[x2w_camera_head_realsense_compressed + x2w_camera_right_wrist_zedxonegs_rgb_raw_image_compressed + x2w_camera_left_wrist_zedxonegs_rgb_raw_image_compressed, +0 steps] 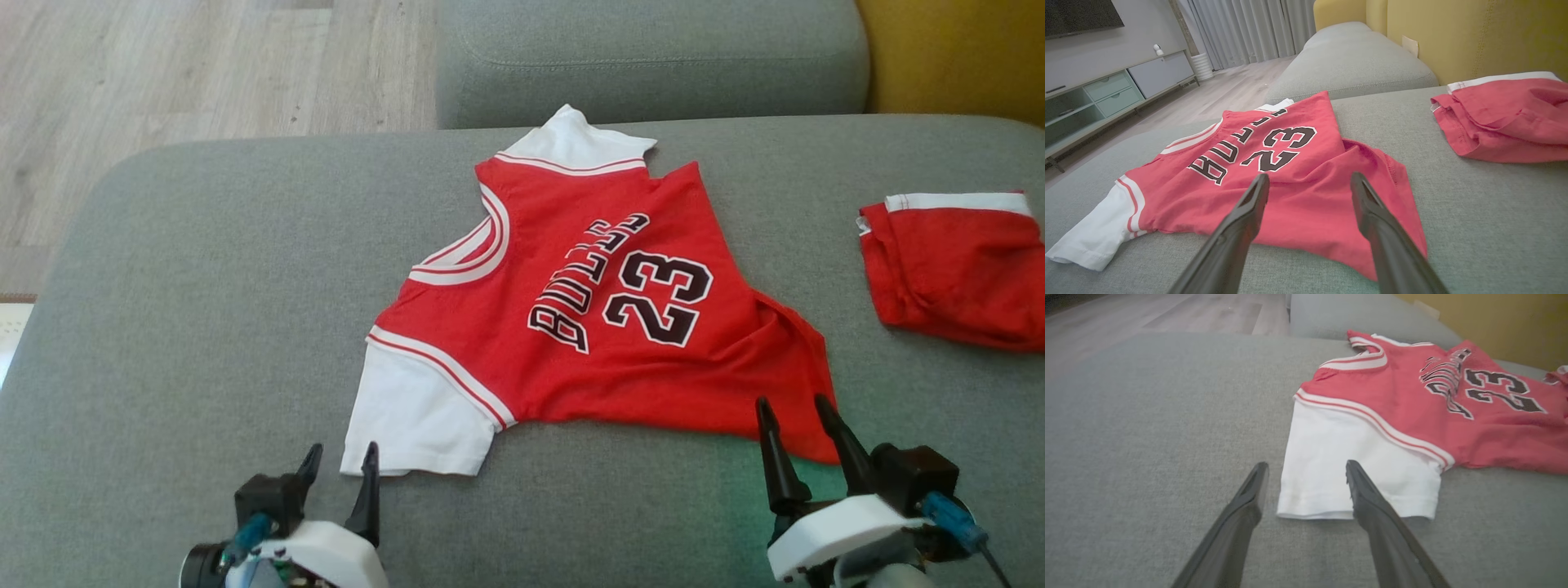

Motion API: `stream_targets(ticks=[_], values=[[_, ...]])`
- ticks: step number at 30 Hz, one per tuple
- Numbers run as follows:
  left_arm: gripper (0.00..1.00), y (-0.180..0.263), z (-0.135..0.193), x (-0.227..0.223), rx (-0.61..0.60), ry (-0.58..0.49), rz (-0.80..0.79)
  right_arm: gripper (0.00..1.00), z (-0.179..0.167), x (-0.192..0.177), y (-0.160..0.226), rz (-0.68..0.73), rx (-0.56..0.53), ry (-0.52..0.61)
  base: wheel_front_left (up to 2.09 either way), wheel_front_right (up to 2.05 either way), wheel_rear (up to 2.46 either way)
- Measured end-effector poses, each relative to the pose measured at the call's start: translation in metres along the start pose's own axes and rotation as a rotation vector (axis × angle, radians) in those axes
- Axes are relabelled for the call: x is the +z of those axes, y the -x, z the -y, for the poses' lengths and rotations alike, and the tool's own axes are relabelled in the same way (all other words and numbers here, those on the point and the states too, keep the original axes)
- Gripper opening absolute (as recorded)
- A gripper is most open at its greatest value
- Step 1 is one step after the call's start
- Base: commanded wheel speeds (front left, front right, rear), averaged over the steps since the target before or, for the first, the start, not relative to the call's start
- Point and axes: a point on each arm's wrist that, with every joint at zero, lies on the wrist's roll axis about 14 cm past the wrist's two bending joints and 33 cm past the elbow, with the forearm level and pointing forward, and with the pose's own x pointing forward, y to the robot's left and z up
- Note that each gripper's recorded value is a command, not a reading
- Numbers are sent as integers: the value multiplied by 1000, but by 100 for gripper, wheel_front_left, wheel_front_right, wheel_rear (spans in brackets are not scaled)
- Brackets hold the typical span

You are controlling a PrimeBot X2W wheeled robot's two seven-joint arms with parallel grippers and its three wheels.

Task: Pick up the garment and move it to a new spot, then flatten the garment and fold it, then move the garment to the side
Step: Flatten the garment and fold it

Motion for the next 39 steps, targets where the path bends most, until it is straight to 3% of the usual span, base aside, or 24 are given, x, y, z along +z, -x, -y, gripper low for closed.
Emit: stream_targets(ticks=[27, 28, 29, 30, 39], values=[[100, -24, -7, -54, -1, -73, -323, 100, 12, -9, 4, -36, -40, -14, 0, 0, 0], [86, -25, -6, -55, -8, -70, -327, 100, 12, -10, 4, -37, -41, -15, 0, 0, 0], [35, -26, -7, -54, -9, -69, -329, 100, 12, -10, 4, -38, -41, -15, 0, 0, 0], [0, -26, -7, -54, -9, -69, -329, 100, 12, -10, 4, -38, -41, -15, 0, 0, 0], [0, -30, -6, -34, -12, -47, -215, 100, 17, -10, 4, -40, -56, -14, 0, 0, 0]])
